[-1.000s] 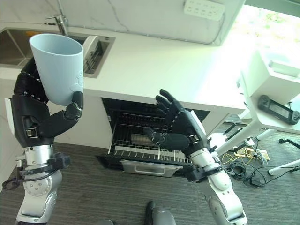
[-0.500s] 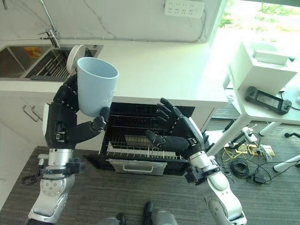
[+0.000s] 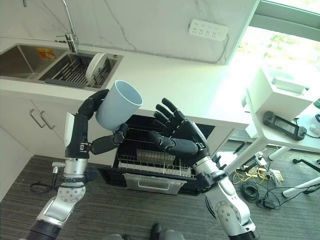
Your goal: Place the dishes in the dishwasher.
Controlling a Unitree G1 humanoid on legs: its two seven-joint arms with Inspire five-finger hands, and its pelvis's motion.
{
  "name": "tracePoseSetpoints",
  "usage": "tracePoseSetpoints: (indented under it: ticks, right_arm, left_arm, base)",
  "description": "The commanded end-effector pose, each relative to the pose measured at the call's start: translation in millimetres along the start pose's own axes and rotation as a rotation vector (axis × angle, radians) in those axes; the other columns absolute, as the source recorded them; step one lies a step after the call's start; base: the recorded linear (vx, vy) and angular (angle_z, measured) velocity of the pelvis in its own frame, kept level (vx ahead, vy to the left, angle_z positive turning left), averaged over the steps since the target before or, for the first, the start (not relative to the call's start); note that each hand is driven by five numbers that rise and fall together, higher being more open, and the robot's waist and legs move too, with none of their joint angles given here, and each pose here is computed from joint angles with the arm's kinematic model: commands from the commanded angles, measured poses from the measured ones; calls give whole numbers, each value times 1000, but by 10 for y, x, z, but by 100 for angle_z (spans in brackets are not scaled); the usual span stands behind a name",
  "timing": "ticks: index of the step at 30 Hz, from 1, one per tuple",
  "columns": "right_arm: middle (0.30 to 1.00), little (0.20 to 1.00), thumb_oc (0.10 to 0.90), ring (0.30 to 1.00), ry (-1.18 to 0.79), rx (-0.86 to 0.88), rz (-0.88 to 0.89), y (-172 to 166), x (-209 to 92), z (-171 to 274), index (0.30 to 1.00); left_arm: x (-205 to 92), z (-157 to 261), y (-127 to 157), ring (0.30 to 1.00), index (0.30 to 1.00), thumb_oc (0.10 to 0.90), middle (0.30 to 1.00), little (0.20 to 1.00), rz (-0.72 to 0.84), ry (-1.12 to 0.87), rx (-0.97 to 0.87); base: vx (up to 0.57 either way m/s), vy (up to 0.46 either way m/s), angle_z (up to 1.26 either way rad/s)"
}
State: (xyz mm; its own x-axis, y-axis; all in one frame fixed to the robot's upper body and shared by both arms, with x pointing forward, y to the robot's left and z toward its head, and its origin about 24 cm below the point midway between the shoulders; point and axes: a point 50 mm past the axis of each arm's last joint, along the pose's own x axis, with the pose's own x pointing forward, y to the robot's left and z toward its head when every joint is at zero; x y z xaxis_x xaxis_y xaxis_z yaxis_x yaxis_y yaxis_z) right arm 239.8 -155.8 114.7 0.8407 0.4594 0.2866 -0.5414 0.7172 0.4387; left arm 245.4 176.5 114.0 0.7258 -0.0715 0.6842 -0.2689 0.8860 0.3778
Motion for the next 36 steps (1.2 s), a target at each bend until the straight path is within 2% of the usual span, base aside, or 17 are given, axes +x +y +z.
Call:
tracePoseSetpoints:
  ticks: [1, 10, 23, 36]
  right_arm:
    - [900, 900, 800, 900, -218, 59, 124, 145, 195, 314, 900]
    - [900, 900, 800, 900, -219, 100, 35, 150, 265, 272, 900]
    - [900, 900, 800, 900, -233, 155, 51, 293, 399, 281, 900]
    - [900, 900, 800, 900, -279, 130, 95, 462, 510, 381, 900]
  left_arm:
    - [245, 323, 12, 300, 300, 400, 300, 300, 36, -286, -54]
    - [195, 365, -78, 300, 300, 400, 300, 300, 17, -285, -85]
    - [145, 412, -218, 300, 300, 400, 300, 300, -44, -272, -146]
    - [126, 451, -329, 300, 300, 400, 300, 300, -96, -265, -189]
  base:
    - [66, -26, -2]
    - [45, -1, -4]
    - [2, 1, -2]
    - [0, 0, 0]
